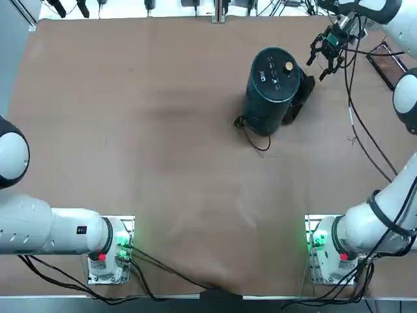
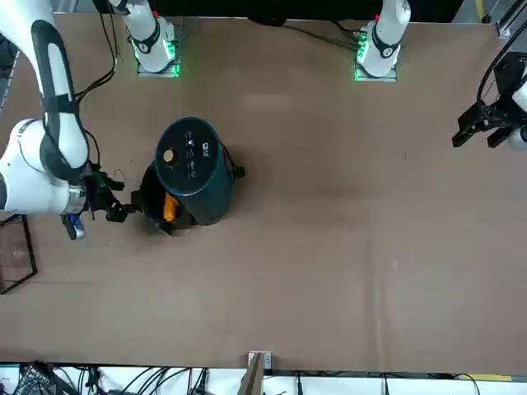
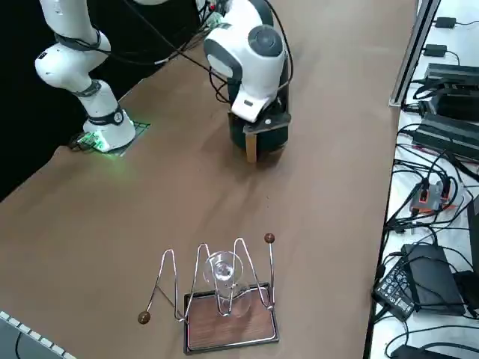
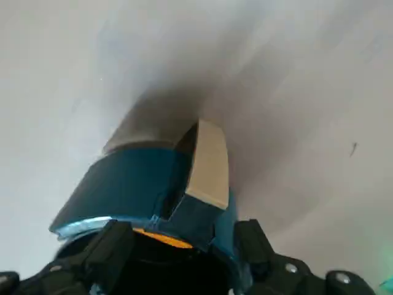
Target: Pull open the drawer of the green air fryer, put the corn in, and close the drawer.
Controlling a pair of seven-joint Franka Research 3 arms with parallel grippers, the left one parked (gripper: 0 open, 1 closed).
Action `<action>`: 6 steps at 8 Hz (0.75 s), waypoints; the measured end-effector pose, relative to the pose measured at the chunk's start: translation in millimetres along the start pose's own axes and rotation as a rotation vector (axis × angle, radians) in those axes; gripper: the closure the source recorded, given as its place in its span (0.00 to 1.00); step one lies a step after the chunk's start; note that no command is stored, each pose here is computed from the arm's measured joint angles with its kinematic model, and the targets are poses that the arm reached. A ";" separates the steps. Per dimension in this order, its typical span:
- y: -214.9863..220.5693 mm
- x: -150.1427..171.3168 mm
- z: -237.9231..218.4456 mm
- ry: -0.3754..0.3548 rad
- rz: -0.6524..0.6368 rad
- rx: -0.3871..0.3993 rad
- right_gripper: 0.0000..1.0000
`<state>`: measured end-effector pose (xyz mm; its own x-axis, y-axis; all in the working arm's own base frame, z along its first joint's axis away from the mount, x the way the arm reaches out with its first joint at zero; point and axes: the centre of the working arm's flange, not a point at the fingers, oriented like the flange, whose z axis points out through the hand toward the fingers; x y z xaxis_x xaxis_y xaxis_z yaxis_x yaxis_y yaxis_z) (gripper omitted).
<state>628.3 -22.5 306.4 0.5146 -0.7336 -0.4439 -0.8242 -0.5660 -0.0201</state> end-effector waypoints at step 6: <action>25.6 38.2 29.5 -0.051 0.239 0.011 0.00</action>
<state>619.9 -54.0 262.5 0.2923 -0.8260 -0.4820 -0.9236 -0.3745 0.0817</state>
